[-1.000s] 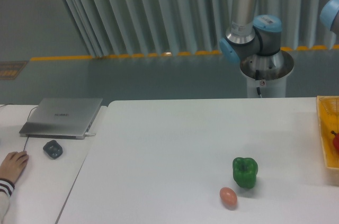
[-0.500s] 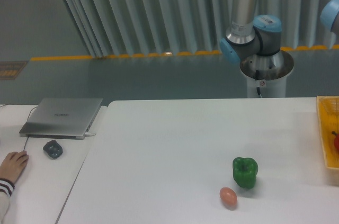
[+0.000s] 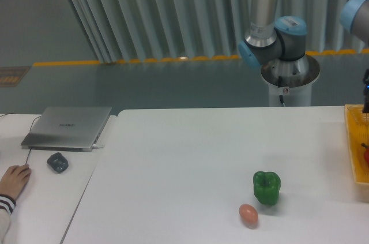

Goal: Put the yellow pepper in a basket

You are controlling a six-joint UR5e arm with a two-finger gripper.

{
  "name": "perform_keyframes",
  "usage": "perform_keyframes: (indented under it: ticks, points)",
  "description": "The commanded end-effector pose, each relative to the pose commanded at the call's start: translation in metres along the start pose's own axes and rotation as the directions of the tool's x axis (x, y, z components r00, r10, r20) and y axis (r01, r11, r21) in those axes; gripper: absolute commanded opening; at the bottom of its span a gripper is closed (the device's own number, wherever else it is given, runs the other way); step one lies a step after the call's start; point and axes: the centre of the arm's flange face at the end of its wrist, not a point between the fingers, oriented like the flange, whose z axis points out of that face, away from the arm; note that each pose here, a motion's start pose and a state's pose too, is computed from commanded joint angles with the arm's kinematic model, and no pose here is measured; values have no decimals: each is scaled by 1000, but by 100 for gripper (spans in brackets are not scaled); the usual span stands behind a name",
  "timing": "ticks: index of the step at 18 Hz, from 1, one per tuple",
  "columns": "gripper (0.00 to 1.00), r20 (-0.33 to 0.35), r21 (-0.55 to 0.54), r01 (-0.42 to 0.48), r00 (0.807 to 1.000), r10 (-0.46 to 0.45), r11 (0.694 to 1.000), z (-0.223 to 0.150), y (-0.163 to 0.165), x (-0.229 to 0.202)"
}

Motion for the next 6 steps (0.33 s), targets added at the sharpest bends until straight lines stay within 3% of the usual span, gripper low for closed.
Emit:
perform_keyframes:
  ticks: [2,6]
  points:
    - [100,40,-13,-3,999,3,1000,3,-17,-8]
    - [100,38,-18,-12,999,12,1000,6,-25,-10]
